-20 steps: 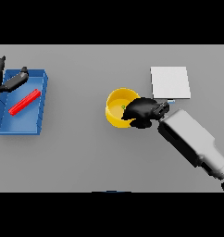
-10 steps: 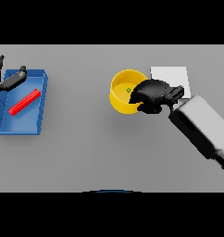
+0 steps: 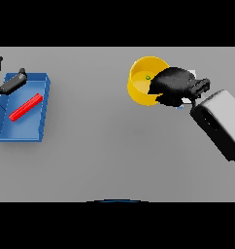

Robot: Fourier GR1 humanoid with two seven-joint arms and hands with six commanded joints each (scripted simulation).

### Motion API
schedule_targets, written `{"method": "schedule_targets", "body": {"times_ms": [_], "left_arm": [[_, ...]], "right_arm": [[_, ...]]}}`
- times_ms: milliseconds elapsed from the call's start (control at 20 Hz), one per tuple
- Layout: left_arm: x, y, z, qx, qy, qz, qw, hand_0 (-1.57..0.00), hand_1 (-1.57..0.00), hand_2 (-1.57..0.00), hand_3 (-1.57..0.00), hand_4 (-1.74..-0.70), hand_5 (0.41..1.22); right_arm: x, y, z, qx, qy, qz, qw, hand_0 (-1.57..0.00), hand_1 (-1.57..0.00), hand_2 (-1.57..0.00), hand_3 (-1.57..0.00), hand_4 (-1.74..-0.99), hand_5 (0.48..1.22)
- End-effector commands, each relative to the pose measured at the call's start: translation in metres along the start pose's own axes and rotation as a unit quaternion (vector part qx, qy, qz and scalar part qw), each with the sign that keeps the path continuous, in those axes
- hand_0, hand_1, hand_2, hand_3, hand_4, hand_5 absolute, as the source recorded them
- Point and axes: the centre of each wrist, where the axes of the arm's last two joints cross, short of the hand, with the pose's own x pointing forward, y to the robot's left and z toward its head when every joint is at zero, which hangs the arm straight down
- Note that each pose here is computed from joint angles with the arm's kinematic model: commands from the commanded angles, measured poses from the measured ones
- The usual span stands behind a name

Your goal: Pick up the red beaker and tilt it to pour out 1 green nut into yellow bowl. Pick up the yellow bowl and place it on the metallic measuring scale.

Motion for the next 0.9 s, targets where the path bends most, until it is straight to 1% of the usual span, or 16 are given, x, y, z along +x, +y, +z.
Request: {"method": "schedule_targets", "body": {"times_ms": [0,50,150,250,300,350,450,500,550,600,700,750,850], "left_arm": [[-0.001,-0.001,0.002,0.0,0.002,-0.002,1.0,0.0,0.0,0.0,0.0,-0.8,0.737],[-0.001,-0.002,0.004,0.0,0.0,-0.005,1.0,0.0,0.0,0.0,0.0,-0.8,0.734],[0.003,0.001,0.006,0.001,0.005,-0.004,1.0,0.0,0.0,0.0,0.0,-0.81,0.739],[0.007,-0.001,0.009,-0.002,0.012,-0.002,1.0,0.0,0.0,0.0,0.0,-0.82,0.75],[0.008,-0.001,0.009,-0.002,0.013,-0.001,1.0,0.0,0.0,0.0,0.0,-0.82,0.759],[0.005,-0.001,0.01,-0.001,0.012,0.0,1.0,0.0,0.0,0.0,0.0,-0.83,0.765],[0.004,-0.001,0.011,0.002,0.018,-0.001,1.0,0.0,0.0,0.0,0.0,-0.83,0.773],[0.004,-0.001,0.011,0.003,0.021,0.0,1.0,0.0,0.0,0.0,0.0,-0.83,0.774],[0.003,-0.002,0.009,0.002,0.021,0.001,1.0,0.0,0.0,0.0,0.0,-0.82,0.772],[0.003,-0.002,0.01,0.0,0.024,0.002,1.0,0.0,0.0,0.0,0.0,-0.82,0.765],[0.002,0.002,0.009,0.004,0.026,0.0,1.0,0.0,0.0,0.0,0.0,-0.82,0.759],[0.003,0.002,0.008,0.001,0.027,-0.002,1.0,0.0,0.0,0.0,0.0,-0.82,0.756],[0.003,0.003,0.009,0.003,0.026,-0.005,1.0,0.0,0.0,0.0,0.0,-0.81,0.753]], "right_arm": [[-0.008,0.001,0.001,-0.004,0.009,0.001,1.0,-1.57,-1.57,-1.57,-1.27,-1.719,1.221],[-0.017,0.006,0.002,-0.007,0.018,-0.005,1.0,-1.57,-1.57,-1.57,-1.26,-1.719,1.221],[-0.034,0.002,0.002,-0.016,0.045,-0.013,0.999,-1.57,-1.57,-1.57,-1.23,-1.72,1.221],[-0.051,0.002,0.006,-0.017,0.068,-0.036,0.997,-1.57,-1.57,-1.57,-1.21,-1.72,1.221],[-0.057,0.006,0.007,-0.017,0.074,-0.038,0.996,-1.57,-1.57,-1.57,-1.2,-1.72,1.221],[-0.06,0.01,0.002,-0.019,0.086,-0.044,0.995,-1.57,-1.57,-1.57,-1.19,-1.72,1.221],[-0.075,0.017,0.0,-0.02,0.096,-0.051,0.994,-1.57,-1.57,-1.57,-1.17,-1.72,1.221],[-0.081,0.018,-0.001,-0.02,0.107,-0.054,0.993,-1.57,-1.57,-1.57,-1.17,-1.72,1.221],[-0.085,0.02,-0.004,-0.019,0.116,-0.059,0.991,-1.57,-1.57,-1.57,-1.18,-1.721,1.221],[-0.091,0.026,-0.007,-0.019,0.122,-0.065,0.99,-1.57,-1.57,-1.57,-1.21,-1.722,1.221],[-0.099,0.033,-0.01,-0.017,0.132,-0.072,0.988,-1.57,-1.57,-1.57,-1.25,-1.722,1.221],[-0.102,0.04,-0.013,-0.015,0.136,-0.074,0.988,-1.57,-1.57,-1.57,-1.31,-1.723,1.221],[-0.106,0.047,-0.017,-0.016,0.136,-0.076,0.988,-1.57,-1.57,-1.57,-1.39,-1.724,1.221]]}}
